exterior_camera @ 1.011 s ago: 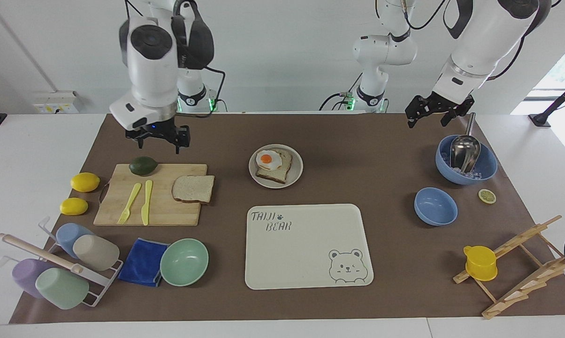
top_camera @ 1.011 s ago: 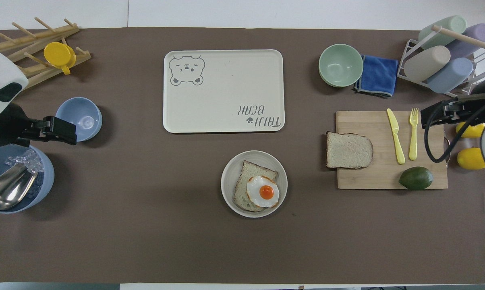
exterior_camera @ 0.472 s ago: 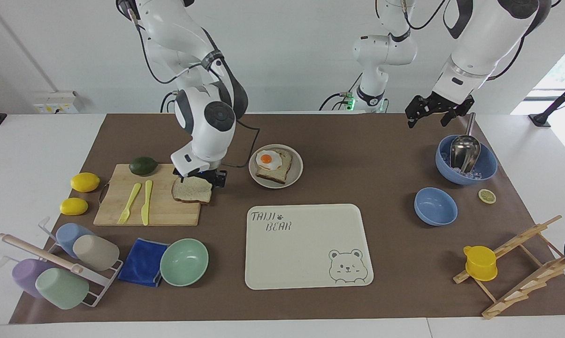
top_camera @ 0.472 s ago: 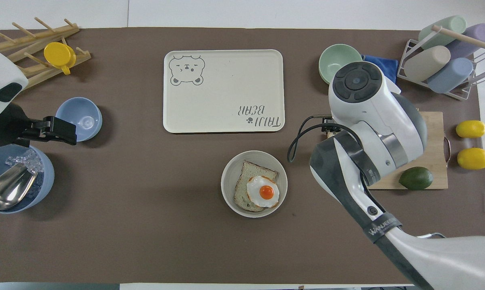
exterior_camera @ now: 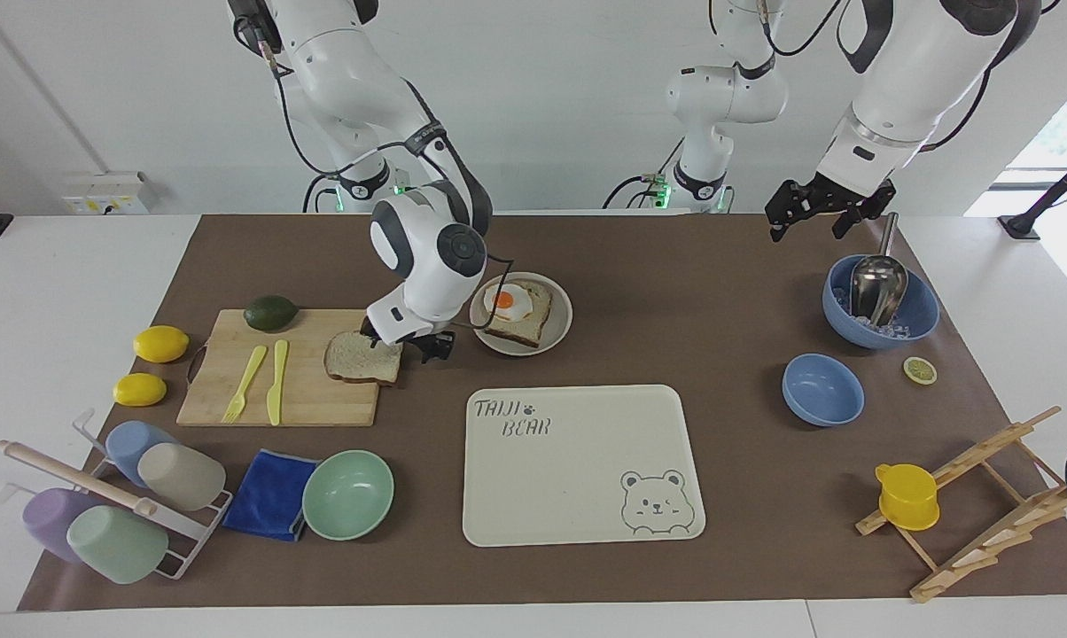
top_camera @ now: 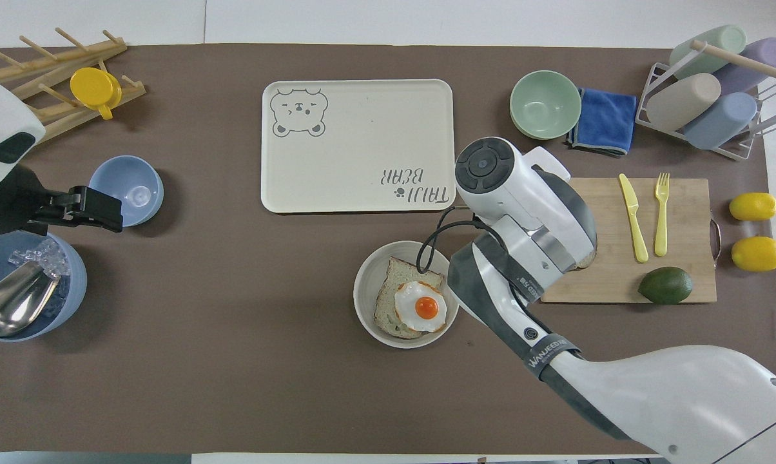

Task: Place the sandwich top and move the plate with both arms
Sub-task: 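Reach the right gripper to the bread slice on the cutting board and grasp it, then lift the bread slice with the right gripper and carry it toward the plate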

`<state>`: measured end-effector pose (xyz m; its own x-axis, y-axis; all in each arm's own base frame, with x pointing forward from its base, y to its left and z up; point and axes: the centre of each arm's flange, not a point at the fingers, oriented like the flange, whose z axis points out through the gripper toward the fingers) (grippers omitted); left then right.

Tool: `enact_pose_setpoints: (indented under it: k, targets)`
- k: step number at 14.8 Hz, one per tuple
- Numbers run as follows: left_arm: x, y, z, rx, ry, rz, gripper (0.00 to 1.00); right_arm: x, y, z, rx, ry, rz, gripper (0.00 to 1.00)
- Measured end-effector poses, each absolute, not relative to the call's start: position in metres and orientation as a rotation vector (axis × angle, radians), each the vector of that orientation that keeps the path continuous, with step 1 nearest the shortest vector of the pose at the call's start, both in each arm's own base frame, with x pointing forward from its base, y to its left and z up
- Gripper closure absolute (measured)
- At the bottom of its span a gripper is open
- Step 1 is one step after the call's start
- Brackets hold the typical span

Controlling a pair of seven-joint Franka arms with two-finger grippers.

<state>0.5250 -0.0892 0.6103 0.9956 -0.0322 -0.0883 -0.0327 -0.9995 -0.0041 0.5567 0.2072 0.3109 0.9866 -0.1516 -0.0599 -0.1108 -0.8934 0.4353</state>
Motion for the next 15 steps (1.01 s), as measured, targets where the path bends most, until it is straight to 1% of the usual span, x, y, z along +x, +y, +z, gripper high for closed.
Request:
enact_pose_setpoints:
  k: [3,7,13,14,15]
  targets:
    - [0.525,-0.089,0.610,-3.133,0.051,0.138,0.00,0.548,0.197,0.292,2.673,-0.174,-0.154,0.00]
    - [0.525,-0.089,0.610,-3.133,0.051,0.138,0.00,0.544,0.194,0.286,2.650,-0.147,-0.148,0.00]
    - [0.525,-0.089,0.610,-3.133,0.051,0.138,0.00,0.538,0.193,0.283,2.648,-0.135,-0.152,0.06]
    - [0.525,-0.089,0.610,-3.133,0.051,0.138,0.00,0.536,0.193,0.280,2.645,-0.131,-0.157,0.09]
    - [0.525,-0.089,0.610,-3.133,0.051,0.138,0.00,0.534,0.192,0.279,2.641,-0.126,-0.160,0.09]
